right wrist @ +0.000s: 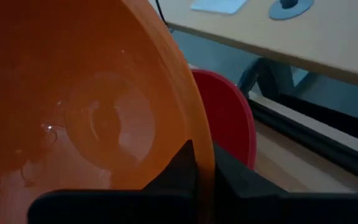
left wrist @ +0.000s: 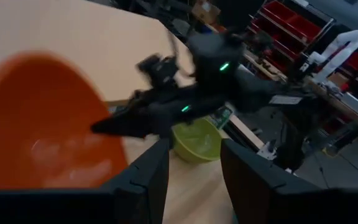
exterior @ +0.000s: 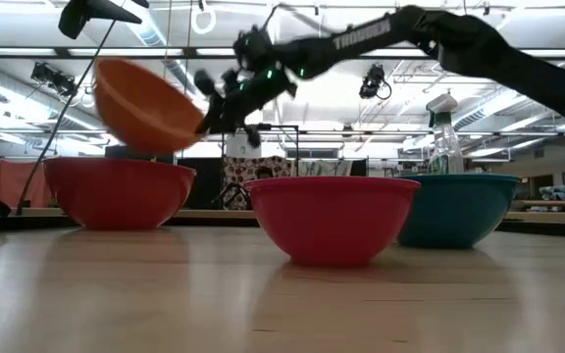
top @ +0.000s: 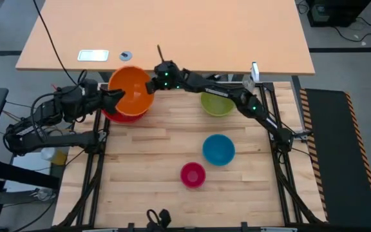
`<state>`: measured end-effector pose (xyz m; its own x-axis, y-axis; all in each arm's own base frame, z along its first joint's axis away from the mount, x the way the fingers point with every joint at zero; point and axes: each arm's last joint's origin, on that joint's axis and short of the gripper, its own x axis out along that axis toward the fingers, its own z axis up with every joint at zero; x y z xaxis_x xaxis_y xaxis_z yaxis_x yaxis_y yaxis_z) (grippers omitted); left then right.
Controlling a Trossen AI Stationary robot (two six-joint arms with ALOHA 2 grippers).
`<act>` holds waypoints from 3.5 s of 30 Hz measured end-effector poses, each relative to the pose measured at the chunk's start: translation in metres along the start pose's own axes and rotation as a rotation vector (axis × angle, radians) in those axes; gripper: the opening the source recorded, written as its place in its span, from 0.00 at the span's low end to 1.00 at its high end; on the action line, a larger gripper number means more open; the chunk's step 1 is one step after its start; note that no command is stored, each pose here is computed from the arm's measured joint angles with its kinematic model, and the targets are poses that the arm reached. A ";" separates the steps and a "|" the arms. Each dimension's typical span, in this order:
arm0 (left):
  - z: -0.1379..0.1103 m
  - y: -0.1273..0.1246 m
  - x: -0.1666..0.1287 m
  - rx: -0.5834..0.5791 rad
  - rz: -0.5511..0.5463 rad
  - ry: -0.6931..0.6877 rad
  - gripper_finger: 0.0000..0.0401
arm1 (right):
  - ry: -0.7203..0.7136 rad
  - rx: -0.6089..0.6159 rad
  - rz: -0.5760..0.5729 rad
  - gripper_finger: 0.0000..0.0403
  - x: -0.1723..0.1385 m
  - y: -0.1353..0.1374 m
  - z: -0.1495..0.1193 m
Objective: Nest bowls inside each other
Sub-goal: Stack the orange bowl on top of the red bowl, then stack the green bowl on top of the orange bowl
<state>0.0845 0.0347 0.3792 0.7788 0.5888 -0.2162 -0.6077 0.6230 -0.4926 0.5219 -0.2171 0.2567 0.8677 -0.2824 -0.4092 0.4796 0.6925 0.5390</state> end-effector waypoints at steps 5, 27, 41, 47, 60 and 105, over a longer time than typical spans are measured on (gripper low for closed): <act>-0.003 0.000 0.000 -0.009 -0.045 0.056 0.37 | 0.067 0.017 0.034 0.19 0.020 -0.012 -0.020; -0.022 0.008 0.018 0.089 0.145 0.154 0.37 | 0.457 -0.289 -0.339 0.61 -0.126 0.030 0.012; -0.034 -0.006 0.069 0.129 0.190 0.194 0.37 | 0.696 -0.415 -0.516 0.55 -0.191 -0.019 -0.065; -0.034 -0.007 0.072 0.121 0.190 0.193 0.37 | 0.757 -0.466 -0.482 0.55 -0.192 -0.049 -0.113; -0.034 -0.007 0.071 0.103 0.183 0.193 0.37 | 0.856 -0.626 -0.502 0.36 -0.193 -0.081 -0.158; 0.001 0.012 -0.026 0.025 -0.035 -0.116 0.37 | 0.077 -0.915 0.207 0.23 0.001 0.103 -0.097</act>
<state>0.0564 0.0276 0.3801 0.7770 0.6216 -0.0994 -0.5855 0.6555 -0.4770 0.5596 -0.0819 0.2401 0.8976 -0.0732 -0.4348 -0.0010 0.9858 -0.1681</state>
